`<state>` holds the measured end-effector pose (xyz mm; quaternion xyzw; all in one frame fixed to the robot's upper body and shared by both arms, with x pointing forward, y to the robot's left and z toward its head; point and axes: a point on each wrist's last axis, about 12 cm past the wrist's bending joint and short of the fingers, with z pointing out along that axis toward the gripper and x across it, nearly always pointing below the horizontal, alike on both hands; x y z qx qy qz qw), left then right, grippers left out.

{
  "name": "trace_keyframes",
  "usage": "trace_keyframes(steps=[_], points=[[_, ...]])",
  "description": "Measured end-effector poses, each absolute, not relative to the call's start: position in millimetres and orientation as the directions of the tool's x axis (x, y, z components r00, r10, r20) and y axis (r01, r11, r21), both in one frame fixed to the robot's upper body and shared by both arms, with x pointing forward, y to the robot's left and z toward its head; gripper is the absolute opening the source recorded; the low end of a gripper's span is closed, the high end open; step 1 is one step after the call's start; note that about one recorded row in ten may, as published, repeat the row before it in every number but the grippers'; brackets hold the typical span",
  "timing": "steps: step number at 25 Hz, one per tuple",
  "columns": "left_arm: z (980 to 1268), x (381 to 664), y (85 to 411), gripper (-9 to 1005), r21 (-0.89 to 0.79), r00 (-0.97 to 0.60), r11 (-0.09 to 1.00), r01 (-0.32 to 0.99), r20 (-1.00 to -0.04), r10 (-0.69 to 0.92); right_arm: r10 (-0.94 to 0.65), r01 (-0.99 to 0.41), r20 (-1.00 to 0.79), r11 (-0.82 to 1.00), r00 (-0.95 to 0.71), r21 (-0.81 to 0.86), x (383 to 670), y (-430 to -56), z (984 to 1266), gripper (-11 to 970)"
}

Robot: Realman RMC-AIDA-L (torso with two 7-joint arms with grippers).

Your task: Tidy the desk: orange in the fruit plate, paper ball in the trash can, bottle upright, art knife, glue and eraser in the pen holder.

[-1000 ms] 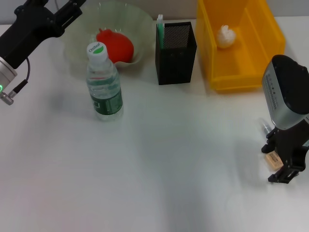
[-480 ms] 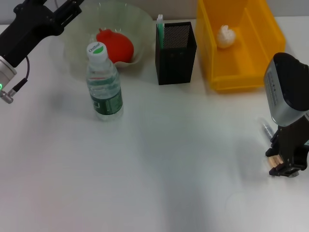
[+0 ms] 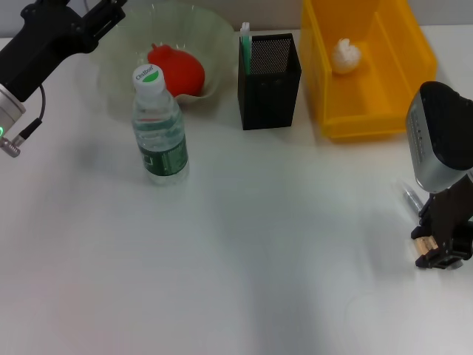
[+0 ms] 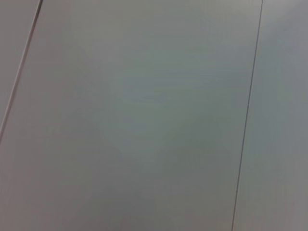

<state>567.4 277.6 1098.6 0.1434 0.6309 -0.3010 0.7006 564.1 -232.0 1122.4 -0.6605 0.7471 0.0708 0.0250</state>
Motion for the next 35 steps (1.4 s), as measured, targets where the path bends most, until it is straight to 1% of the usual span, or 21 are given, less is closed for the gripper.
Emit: trace_keyframes(steps=[7, 9, 11, 13, 14, 21, 22, 23, 24, 25, 26, 27, 28, 29, 30, 33, 34, 35], points=[[1098.0, 566.8, 277.4, 802, -0.179, 0.02, 0.777, 0.603, -0.971, -0.24, -0.964, -0.981, -0.182, 0.186, -0.194, 0.059, 571.1, -238.0, 1129.5, 417], [1097.3, 566.5, 277.3, 802, -0.18, 0.018, 0.777, 0.603, -0.971, -0.239, -0.942, -0.97, -0.232, 0.234, -0.243, 0.067, 576.6, -242.1, 1133.7, 416], [1097.2, 566.4, 277.3, 802, -0.18, 0.018, 0.777, 0.603, -0.971, -0.239, -0.936, -0.968, -0.245, 0.24, -0.251, 0.074, 577.6, -242.3, 1134.1, 415], [1097.5, 566.4, 277.3, 802, -0.178, 0.02, 0.777, 0.604, -0.971, -0.238, -0.916, -0.96, -0.291, 0.258, -0.278, 0.105, 579.4, -242.5, 1133.7, 415], [1097.6, 566.3, 277.4, 802, -0.178, 0.02, 0.777, 0.604, -0.971, -0.238, -0.891, -0.954, -0.342, 0.27, -0.299, 0.129, 580.1, -242.1, 1134.0, 414], [1098.1, 566.1, 279.1, 802, -0.173, 0.022, 0.779, 0.603, -0.972, -0.233, -0.807, -0.928, -0.459, 0.336, -0.372, 0.162, 583.3, -247.7, 1136.7, 413], [1097.9, 565.9, 279.3, 802, -0.173, 0.022, 0.779, 0.603, -0.972, -0.233, -0.754, -0.914, -0.521, 0.371, -0.4, 0.165, 585.4, -250.5, 1139.3, 413], [1097.9, 565.9, 279.3, 802, -0.173, 0.022, 0.779, 0.603, -0.972, -0.233, -0.754, -0.914, -0.521, 0.371, -0.4, 0.165, 585.4, -250.5, 1139.3, 414], [1097.6, 565.2, 279.5, 802, -0.172, 0.022, 0.778, 0.605, -0.972, -0.232, -0.673, -0.902, -0.615, 0.398, -0.412, 0.169, 587.4, -252.8, 1143.5, 414], [1097.6, 565.2, 279.5, 802, -0.172, 0.022, 0.778, 0.605, -0.972, -0.232, -0.673, -0.902, -0.615, 0.398, -0.412, 0.169, 587.4, -252.8, 1143.5, 415], [1097.5, 564.6, 279.5, 802, -0.172, 0.022, 0.777, 0.606, -0.972, -0.232, -0.573, -0.893, -0.715, 0.421, -0.4, 0.163, 590.1, -255.0, 1149.0, 415], [1097.7, 564.3, 279.3, 802, -0.171, 0.023, 0.775, 0.609, -0.972, -0.233, -0.573, -0.893, -0.715, 0.421, -0.4, 0.163, 590.1, -255.0, 1149.0, 416], [1097.8, 564.0, 279.3, 802, -0.171, 0.024, 0.774, 0.61, -0.972, -0.234, -0.519, -0.889, -0.763, 0.432, -0.384, 0.154, 591.8, -255.8, 1151.8, 416], [1098.1, 563.0, 279.7, 802, -0.169, 0.027, 0.771, 0.614, -0.972, -0.235, -0.417, -0.882, -0.842, 0.452, -0.343, 0.136, 594.3, -256.0, 1155.6, 417], [1098.1, 563.0, 279.7, 802, -0.169, 0.027, 0.771, 0.614, -0.972, -0.235, -0.417, -0.882, -0.842, 0.452, -0.343, 0.136, 594.3, -256.0, 1155.6, 417], [1097.2, 560.8, 281.3, 802, -0.171, 0.028, 0.77, 0.614, -0.971, -0.237, -0.274, -0.866, -0.927, 0.49, -0.256, 0.094, 599.2, -254.5, 1157.5, 419], [1096.7, 558.2, 283.6, 802, -0.17, 0.032, 0.771, 0.614, -0.97, -0.24, -0.186, -0.845, -0.961, 0.528, -0.205, 0.078, 604.3, -252.8, 1154.9, 419], [1096.7, 558.2, 283.6, 802, -0.17, 0.032, 0.771, 0.614, -0.97, -0.24, -0.186, -0.845, -0.961, 0.528, -0.205, 0.078, 604.3, -252.8, 1154.9, 420]])
